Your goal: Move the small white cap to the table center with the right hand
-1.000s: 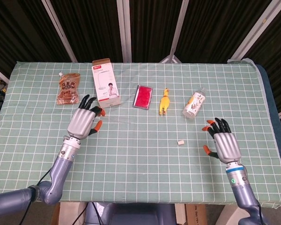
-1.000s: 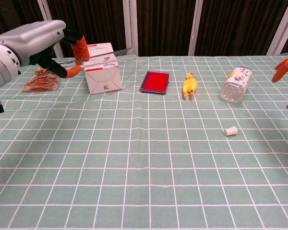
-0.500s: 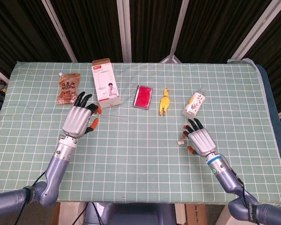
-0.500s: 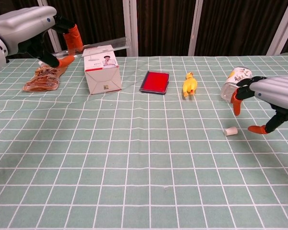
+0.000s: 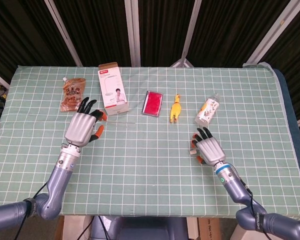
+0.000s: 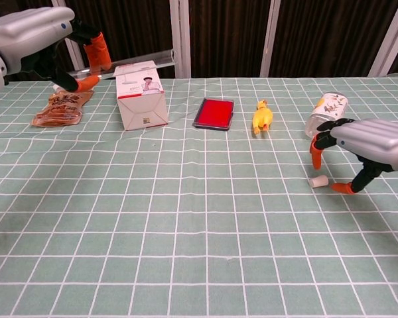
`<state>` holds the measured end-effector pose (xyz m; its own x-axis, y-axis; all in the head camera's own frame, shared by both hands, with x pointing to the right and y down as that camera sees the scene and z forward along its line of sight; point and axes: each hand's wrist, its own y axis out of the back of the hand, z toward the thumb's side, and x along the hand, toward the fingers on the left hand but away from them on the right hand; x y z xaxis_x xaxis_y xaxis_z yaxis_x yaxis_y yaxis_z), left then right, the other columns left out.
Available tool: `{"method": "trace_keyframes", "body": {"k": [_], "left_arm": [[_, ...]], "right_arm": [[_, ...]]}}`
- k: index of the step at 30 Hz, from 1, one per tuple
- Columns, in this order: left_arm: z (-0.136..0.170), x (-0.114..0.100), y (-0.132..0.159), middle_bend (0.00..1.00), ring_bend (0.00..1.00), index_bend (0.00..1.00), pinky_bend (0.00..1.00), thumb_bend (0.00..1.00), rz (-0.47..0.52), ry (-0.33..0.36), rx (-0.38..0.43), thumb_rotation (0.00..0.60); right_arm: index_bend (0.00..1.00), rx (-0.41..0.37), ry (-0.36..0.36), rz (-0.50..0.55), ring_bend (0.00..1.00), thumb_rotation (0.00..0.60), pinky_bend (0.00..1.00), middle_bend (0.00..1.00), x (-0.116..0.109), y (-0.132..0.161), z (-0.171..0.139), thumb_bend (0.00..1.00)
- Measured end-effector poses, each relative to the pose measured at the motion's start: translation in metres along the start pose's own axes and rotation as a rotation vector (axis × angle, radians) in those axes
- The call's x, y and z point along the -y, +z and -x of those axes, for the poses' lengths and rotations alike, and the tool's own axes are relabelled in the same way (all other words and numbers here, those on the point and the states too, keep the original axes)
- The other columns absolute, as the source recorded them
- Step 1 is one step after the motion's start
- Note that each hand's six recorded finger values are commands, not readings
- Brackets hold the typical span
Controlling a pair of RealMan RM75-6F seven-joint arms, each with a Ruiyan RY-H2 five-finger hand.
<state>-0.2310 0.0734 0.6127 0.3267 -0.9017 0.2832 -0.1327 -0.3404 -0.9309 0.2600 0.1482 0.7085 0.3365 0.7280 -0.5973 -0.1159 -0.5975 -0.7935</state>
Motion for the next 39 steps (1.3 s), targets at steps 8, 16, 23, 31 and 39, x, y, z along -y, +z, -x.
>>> {"method": "trace_keyframes", "body": {"k": [8, 16, 23, 31, 39], "left_arm": [[0.001, 0.002, -0.001, 0.51, 0.12, 0.49, 0.00, 0.62, -0.001, -0.004, -0.004, 0.600], [0.002, 0.002, -0.003, 0.51, 0.12, 0.49, 0.00, 0.62, -0.007, -0.004, 0.000, 0.600], [0.002, 0.004, -0.003, 0.51, 0.12, 0.49, 0.00, 0.62, -0.001, -0.008, -0.001, 0.600], [0.003, 0.007, -0.004, 0.50, 0.12, 0.49, 0.00, 0.62, -0.001, -0.011, -0.006, 0.600], [0.003, 0.008, -0.005, 0.50, 0.12, 0.49, 0.00, 0.62, 0.000, -0.011, -0.009, 0.600]], "right_arm": [[0.45, 0.002, 0.002, 0.004, 0.04, 0.600, 0.00, 0.26, 0.003, 0.005, 0.005, 0.34], [0.47, 0.041, 0.012, 0.007, 0.04, 0.600, 0.00, 0.26, 0.005, -0.001, 0.010, 0.34], [0.49, 0.045, 0.011, 0.007, 0.04, 0.600, 0.00, 0.26, 0.005, 0.000, 0.011, 0.34], [0.51, 0.041, 0.014, 0.012, 0.04, 0.600, 0.00, 0.26, 0.007, 0.004, 0.013, 0.34], [0.55, 0.046, 0.021, 0.011, 0.04, 0.600, 0.00, 0.27, 0.012, 0.003, 0.013, 0.35]]}}
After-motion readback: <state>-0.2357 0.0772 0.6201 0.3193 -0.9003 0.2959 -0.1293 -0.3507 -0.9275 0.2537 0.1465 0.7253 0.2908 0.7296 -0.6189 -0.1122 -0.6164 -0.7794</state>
